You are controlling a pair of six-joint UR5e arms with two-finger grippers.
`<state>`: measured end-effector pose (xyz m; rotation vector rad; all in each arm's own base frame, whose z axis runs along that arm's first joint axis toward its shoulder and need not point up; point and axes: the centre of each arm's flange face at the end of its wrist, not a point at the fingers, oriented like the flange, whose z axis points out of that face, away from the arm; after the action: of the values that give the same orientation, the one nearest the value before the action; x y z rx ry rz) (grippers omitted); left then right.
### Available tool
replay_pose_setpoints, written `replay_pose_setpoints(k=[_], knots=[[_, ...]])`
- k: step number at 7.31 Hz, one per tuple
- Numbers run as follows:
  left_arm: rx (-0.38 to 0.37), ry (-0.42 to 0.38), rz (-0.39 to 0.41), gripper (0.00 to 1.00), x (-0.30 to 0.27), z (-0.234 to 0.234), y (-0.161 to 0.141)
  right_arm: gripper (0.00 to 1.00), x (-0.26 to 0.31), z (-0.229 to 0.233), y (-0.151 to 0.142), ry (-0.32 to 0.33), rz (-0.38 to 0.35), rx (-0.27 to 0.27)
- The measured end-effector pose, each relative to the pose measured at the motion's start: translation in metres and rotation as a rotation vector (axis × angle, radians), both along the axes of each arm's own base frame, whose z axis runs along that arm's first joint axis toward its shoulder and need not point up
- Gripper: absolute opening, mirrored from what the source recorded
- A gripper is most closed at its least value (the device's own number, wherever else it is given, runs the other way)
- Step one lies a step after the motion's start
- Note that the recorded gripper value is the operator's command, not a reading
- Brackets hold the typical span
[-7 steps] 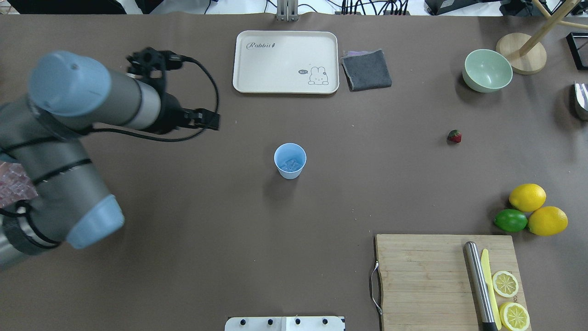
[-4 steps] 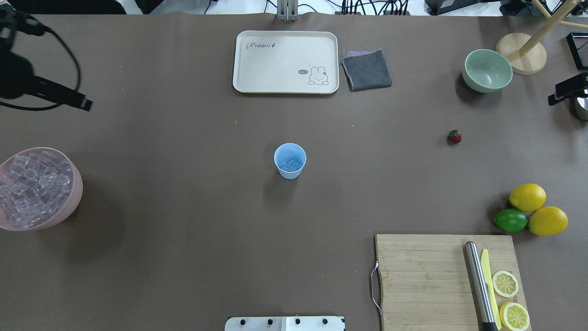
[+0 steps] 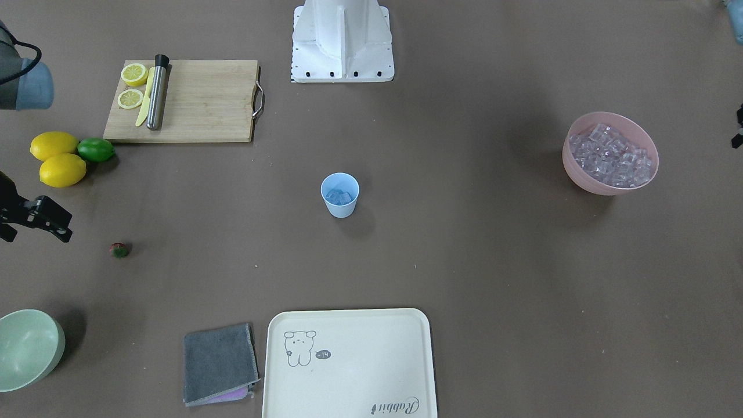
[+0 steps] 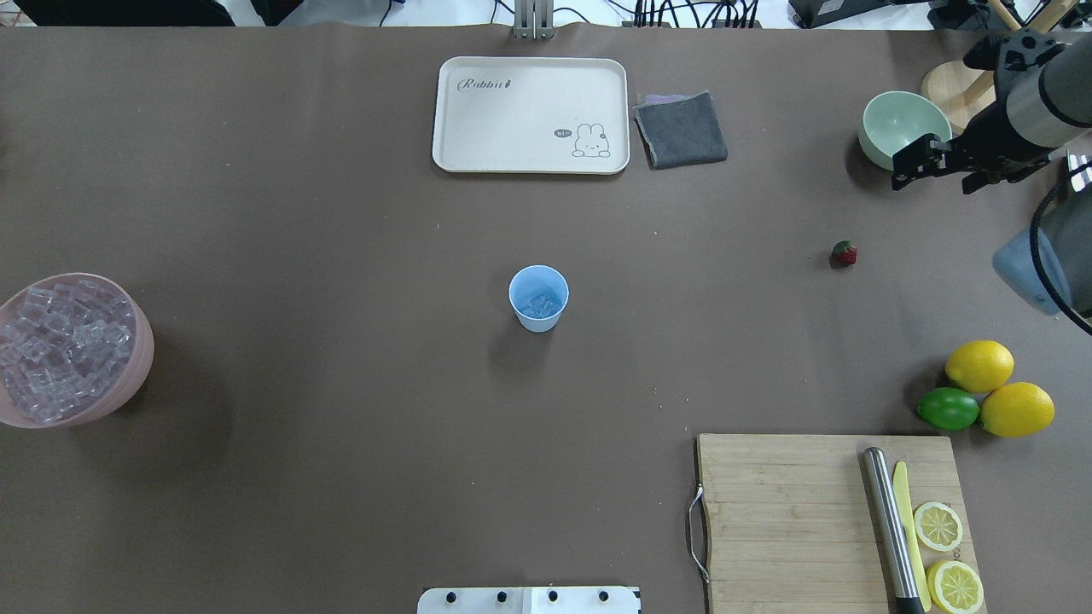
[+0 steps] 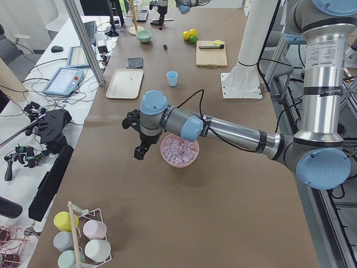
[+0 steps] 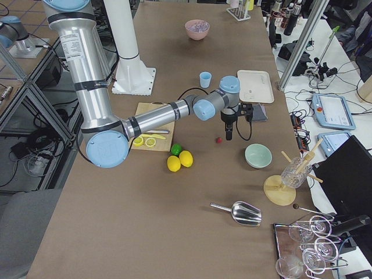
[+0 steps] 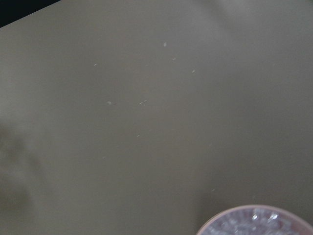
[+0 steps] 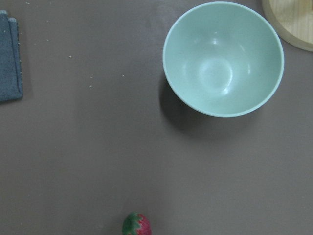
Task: Put ice and strawberries in cup
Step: 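Lower the right gripper onto the red strawberry and grasp it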
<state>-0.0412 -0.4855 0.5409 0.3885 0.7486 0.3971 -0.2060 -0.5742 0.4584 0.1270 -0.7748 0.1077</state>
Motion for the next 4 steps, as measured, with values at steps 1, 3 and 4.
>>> replay_pose_setpoints(k=[1, 3, 4], knots=[[-0.026, -0.011, 0.0, 0.99, -0.024, 0.026, 0.014, 1.0, -0.017, -0.001, -0.01, 0.014, -0.006, 0.004], [-0.035, -0.017, -0.003, 0.99, -0.04, 0.046, 0.025, 1.0, -0.056, 0.016, -0.02, 0.019, -0.007, 0.029], [-0.038, -0.018, -0.003, 0.99, -0.041, 0.048, 0.025, 1.0, -0.076, 0.029, -0.016, 0.015, -0.002, 0.033]])
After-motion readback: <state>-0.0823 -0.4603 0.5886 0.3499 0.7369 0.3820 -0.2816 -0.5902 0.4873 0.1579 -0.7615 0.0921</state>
